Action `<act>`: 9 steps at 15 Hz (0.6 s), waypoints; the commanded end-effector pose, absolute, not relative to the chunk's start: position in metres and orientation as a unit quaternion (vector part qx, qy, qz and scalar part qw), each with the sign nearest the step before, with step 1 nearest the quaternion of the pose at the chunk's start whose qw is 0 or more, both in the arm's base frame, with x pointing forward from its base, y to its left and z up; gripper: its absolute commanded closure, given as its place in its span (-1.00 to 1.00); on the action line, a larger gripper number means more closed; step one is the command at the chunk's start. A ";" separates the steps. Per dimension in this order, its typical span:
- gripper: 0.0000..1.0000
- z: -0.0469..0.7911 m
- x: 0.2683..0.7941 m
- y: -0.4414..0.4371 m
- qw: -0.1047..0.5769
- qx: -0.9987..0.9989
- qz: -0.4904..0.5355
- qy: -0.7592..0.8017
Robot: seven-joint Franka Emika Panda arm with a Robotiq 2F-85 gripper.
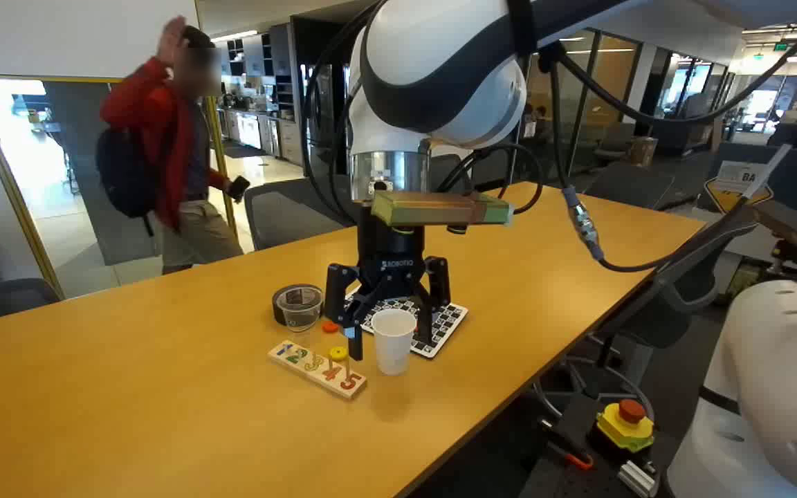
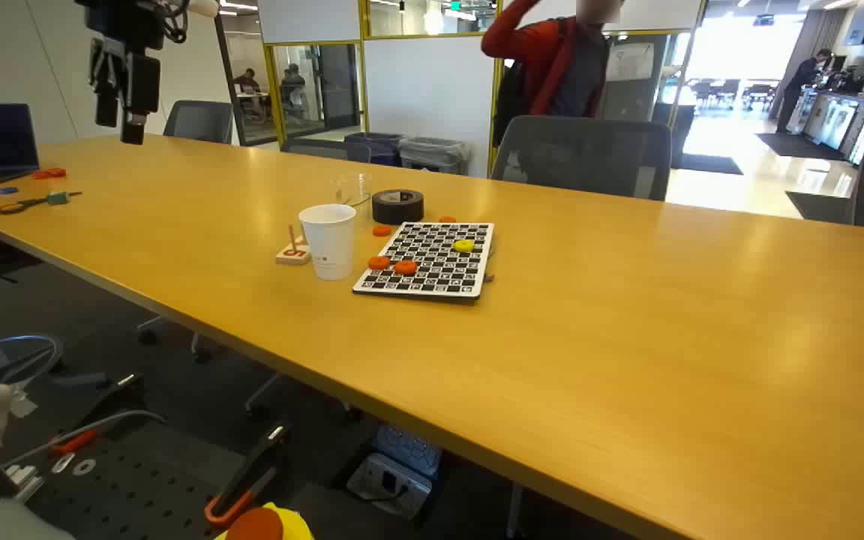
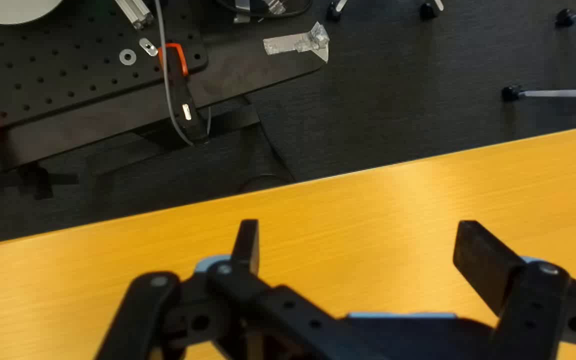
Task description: Put the yellow rings in the clear cup and the orange rings in the white cup
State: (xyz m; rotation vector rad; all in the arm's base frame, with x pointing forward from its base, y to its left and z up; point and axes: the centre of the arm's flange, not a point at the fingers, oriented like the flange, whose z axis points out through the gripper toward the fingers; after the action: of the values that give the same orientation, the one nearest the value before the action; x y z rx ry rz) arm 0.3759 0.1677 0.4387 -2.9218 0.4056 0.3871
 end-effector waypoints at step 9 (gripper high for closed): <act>-1.00 0.449 0.414 0.150 0.080 -0.980 0.098 0.153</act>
State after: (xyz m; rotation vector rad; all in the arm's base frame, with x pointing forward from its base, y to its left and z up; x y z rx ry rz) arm 0.3835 0.1621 0.4411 -2.9292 0.4154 0.3640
